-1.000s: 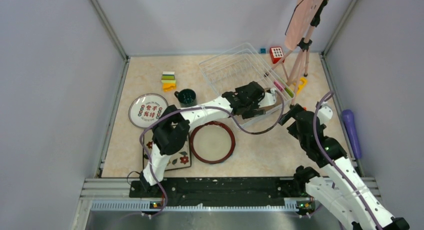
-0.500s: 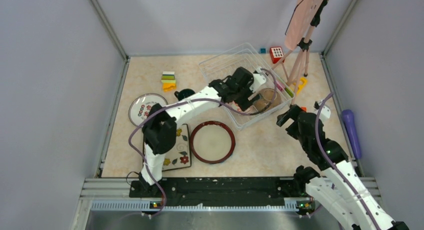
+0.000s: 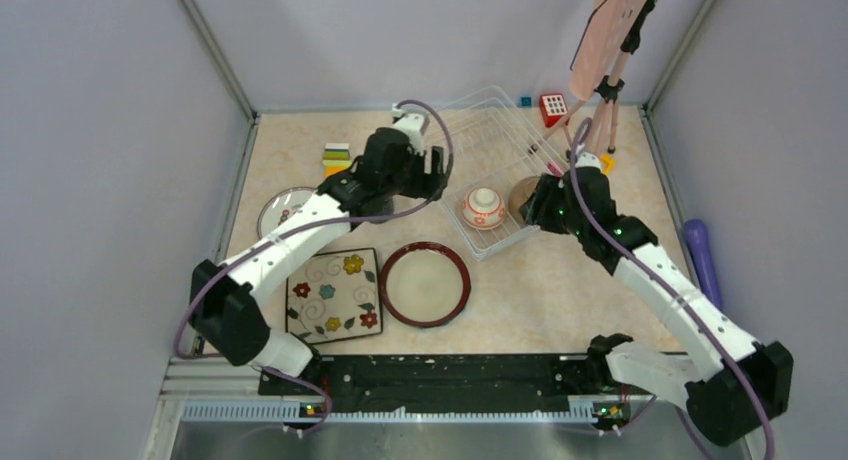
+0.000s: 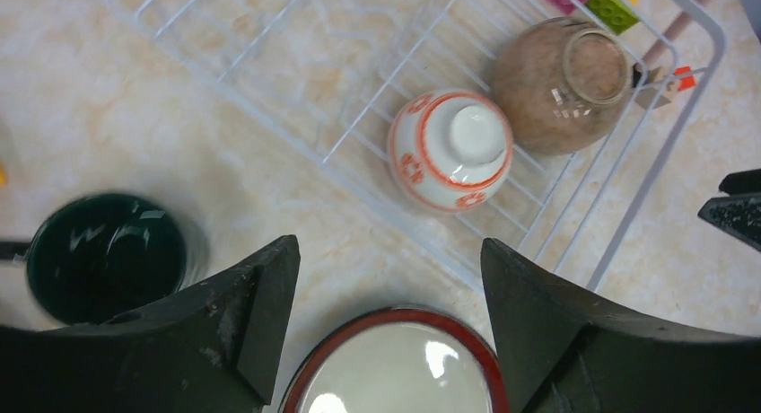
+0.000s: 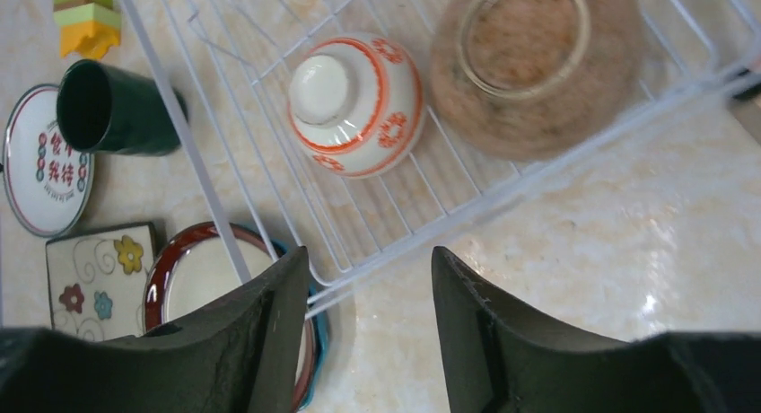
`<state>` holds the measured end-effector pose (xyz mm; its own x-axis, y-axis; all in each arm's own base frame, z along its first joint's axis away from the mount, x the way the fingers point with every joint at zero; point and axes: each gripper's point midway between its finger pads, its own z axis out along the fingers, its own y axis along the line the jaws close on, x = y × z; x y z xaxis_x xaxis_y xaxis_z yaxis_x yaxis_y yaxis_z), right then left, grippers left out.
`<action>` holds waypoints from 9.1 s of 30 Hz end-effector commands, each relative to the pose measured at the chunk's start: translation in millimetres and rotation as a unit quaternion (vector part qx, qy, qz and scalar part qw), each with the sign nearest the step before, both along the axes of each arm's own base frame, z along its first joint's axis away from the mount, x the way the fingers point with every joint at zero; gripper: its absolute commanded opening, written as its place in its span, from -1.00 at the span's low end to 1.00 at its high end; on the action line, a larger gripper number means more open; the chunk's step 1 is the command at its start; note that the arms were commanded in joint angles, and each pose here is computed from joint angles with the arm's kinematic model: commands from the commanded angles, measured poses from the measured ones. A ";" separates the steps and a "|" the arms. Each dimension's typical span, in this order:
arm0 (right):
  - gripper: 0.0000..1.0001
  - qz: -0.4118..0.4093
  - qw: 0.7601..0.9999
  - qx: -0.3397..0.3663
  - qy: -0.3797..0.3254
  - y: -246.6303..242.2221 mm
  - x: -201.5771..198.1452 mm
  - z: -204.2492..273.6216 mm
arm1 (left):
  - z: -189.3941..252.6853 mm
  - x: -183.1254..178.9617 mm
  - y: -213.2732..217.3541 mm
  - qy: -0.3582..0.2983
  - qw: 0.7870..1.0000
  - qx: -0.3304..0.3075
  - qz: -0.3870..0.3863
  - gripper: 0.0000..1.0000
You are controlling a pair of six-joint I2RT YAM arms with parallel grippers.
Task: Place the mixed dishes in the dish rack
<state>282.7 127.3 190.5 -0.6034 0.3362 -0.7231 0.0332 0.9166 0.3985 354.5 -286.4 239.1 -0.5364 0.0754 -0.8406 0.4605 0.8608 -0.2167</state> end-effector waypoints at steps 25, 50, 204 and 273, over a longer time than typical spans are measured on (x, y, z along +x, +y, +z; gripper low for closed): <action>-0.03 0.103 0.989 -0.110 0.003 106.9 129.4 -29.1 | -3.0 -60.4 174.5 -0.074 0.954 -0.100 0.273 0.73; -0.14 0.166 0.970 -0.159 0.080 92.5 81.1 -104.9 | -19.7 -59.8 167.2 -0.053 0.958 -0.102 0.261 0.69; 0.52 0.446 0.895 -0.012 -0.027 190.7 -12.2 -2.9 | -88.0 -119.1 130.4 0.134 0.989 -0.050 0.044 -1.00; -1.00 0.415 0.885 0.028 -0.208 231.2 29.1 146.2 | 80.9 -133.2 207.0 -0.103 0.970 -0.090 0.202 0.52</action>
